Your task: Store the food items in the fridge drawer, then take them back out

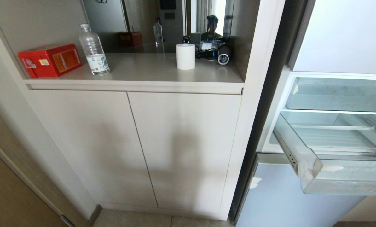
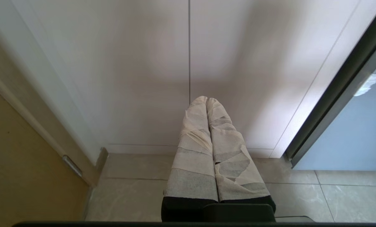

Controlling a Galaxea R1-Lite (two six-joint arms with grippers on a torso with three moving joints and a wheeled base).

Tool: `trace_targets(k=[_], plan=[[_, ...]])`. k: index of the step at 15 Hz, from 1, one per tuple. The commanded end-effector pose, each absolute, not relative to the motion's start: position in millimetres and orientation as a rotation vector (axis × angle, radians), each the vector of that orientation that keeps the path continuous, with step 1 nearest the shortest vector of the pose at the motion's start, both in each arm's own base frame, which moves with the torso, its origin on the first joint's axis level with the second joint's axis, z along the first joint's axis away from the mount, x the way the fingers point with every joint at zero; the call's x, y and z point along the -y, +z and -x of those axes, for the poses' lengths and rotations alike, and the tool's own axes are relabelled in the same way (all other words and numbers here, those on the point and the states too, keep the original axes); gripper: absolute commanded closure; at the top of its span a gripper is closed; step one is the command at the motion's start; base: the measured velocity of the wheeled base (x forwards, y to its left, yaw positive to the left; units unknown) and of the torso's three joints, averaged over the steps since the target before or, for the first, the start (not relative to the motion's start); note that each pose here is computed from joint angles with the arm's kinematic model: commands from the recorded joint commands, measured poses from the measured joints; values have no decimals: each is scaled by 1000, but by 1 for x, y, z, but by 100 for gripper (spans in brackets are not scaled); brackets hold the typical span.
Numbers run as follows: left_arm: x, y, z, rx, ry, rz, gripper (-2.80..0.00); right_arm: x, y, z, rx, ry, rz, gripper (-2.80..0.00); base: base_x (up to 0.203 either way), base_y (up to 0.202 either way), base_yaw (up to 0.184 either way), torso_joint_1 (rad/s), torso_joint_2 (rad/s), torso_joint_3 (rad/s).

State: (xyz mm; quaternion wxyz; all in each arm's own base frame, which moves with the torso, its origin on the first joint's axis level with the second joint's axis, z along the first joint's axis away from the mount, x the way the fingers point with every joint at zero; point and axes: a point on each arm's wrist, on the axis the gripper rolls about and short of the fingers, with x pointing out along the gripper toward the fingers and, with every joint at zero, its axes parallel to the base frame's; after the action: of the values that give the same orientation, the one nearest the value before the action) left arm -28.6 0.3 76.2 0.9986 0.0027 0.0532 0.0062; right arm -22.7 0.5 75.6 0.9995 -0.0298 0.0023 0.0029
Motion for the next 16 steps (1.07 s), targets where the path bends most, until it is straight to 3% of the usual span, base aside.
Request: trace_targets(k=[1,16], plan=[[0,76,29,-107,12,-5,0,-1,75,23,-3,8,58,0,0,0,0,0,0,0],[0,76,29,-107,12,-5,0,0,75,23,-1,-3,14,0,-1,7,-168,4,3,2]])
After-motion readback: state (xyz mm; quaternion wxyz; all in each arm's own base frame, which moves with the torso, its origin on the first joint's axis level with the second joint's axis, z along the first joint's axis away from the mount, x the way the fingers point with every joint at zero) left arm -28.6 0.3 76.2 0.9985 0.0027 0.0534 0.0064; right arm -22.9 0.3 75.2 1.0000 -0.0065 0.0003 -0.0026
